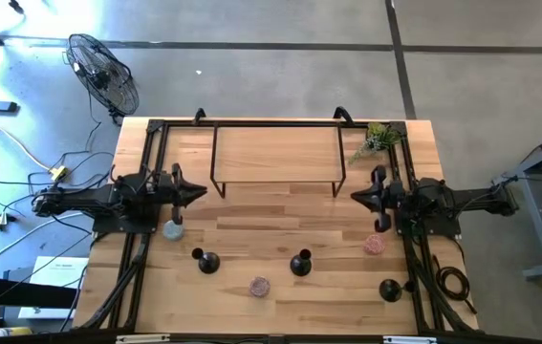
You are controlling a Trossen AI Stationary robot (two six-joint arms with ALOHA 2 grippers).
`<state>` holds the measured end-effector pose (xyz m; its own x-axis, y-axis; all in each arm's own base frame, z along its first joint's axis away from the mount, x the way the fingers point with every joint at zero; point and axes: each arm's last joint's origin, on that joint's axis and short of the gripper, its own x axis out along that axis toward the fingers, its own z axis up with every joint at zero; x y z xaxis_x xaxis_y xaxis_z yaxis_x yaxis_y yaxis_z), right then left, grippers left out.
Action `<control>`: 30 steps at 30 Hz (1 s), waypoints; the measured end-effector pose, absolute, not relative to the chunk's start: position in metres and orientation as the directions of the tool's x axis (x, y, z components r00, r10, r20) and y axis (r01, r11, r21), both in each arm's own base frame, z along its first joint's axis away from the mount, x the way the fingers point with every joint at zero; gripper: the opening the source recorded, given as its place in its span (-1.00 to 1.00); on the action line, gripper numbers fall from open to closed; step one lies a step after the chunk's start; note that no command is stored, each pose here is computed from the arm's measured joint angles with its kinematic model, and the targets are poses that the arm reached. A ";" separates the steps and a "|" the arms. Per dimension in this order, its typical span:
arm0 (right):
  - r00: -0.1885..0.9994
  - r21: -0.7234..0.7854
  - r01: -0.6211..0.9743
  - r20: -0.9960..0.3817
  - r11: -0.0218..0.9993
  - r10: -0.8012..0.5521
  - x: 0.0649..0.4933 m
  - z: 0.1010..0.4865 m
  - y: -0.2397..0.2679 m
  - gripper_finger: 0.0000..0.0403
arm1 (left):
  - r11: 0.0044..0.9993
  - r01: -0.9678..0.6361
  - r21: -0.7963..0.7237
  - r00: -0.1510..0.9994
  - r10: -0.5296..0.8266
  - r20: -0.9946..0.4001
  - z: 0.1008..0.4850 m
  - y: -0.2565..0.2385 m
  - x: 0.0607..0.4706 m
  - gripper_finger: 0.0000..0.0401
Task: Pick & Place candle stick holders
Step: Put the left black candle holder on the shelf
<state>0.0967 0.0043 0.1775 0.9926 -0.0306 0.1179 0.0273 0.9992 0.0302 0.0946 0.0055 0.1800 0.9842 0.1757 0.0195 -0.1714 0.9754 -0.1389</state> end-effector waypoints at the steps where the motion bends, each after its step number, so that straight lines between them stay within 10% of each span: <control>1: 0.993 0.032 0.012 0.117 0.999 -0.016 0.097 0.177 0.005 -0.86 | 0.975 -0.170 -0.140 0.984 0.176 0.027 0.181 0.006 0.094 -0.65; 12: 0.982 0.057 -0.013 0.191 0.998 0.002 0.096 0.185 0.005 -0.71 | 0.958 -0.209 -0.198 0.974 0.221 0.042 0.183 0.007 0.094 0.08; 30: 0.965 0.233 0.027 0.249 0.972 -0.087 0.094 0.190 0.003 -0.71 | 0.880 -0.414 -0.232 0.895 0.440 0.073 0.187 0.013 0.091 0.15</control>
